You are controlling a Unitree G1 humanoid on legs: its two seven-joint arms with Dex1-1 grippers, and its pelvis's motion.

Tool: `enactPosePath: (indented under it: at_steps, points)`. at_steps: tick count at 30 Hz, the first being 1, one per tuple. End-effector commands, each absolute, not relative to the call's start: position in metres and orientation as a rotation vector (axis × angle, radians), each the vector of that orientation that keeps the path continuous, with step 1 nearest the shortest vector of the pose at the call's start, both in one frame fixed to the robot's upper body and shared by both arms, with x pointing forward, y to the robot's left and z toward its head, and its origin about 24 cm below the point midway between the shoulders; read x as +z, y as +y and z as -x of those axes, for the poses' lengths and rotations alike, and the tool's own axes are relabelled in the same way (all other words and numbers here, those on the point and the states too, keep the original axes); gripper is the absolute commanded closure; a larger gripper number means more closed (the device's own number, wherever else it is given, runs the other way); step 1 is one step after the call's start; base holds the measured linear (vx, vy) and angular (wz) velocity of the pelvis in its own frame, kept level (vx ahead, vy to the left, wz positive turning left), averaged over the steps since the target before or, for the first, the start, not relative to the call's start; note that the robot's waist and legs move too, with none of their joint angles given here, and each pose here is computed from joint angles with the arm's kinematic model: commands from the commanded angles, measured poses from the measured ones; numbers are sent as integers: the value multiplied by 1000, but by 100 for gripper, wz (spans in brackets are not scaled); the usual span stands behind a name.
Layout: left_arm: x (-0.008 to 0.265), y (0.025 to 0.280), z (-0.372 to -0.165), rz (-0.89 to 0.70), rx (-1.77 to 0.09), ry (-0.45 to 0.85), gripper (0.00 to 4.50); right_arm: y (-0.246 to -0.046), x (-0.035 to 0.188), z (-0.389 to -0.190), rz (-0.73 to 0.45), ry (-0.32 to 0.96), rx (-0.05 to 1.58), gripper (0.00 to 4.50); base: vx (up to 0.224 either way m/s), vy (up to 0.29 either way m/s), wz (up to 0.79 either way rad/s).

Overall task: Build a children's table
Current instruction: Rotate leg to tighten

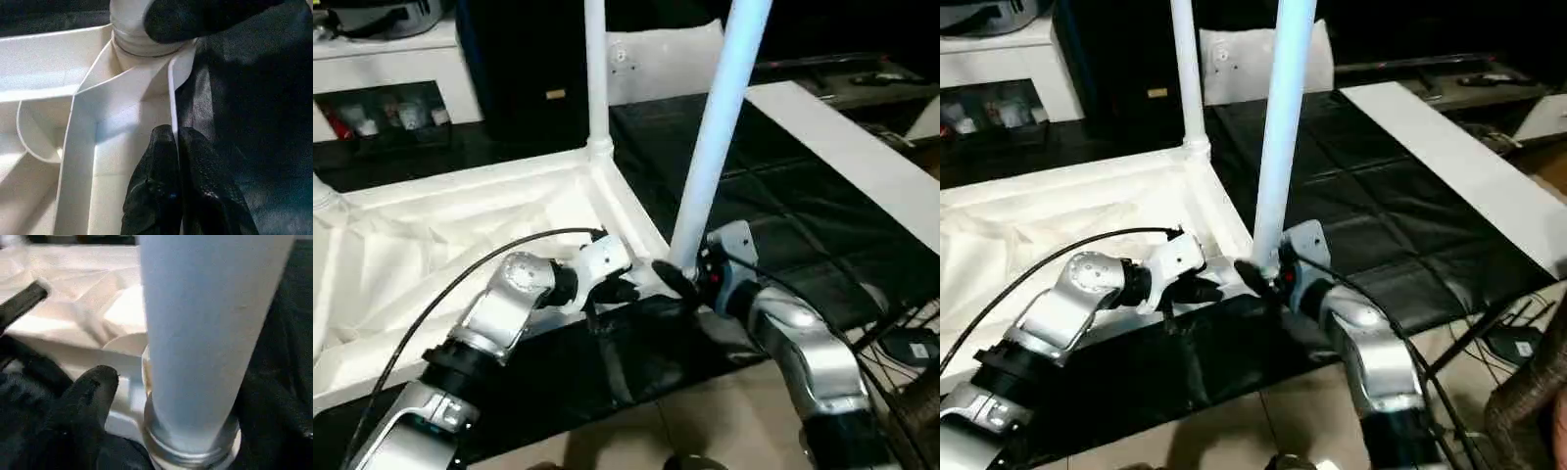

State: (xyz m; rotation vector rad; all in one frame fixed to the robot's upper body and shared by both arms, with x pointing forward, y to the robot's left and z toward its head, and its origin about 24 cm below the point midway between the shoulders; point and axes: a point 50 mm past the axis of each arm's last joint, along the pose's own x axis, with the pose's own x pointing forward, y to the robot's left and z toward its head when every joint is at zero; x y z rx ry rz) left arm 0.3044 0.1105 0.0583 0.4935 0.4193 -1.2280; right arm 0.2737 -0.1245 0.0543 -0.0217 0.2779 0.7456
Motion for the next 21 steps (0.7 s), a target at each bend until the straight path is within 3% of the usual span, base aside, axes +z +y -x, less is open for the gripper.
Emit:
enactPosePath:
  at_steps: [1, 5, 11, 13, 16, 18, 21]
  points:
    - [68, 115, -306, -539, -1255, 364, 450, -116, 44, -258, -5, 340, 880, 26, 0, 0, 0]
    - [68, 124, -305, -524, -1263, 394, 450, -137, 47, -250, 41, 324, 899, 5, 0, 0, 0]
    - [68, 125, -305, -463, -1263, 412, 450, -144, 50, -242, 47, 346, 974, 5, 0, 0, 0]
    - [67, 125, -304, -450, -1277, 424, 395, -144, 52, -239, 35, 344, 1011, 0, 0, 0, 0]
    - [67, 127, -307, -440, -1259, 429, 393, -143, 54, -237, 42, 325, 1045, 0, 0, 0, 0]
    - [67, 128, -308, -439, -1245, 434, 355, -142, 54, -237, 47, 321, 1047, 0, 0, 0, 0]
    - [67, 128, -309, -432, -1232, 434, 355, -141, 54, -239, 51, 313, 1046, 0, 0, 0, 0]
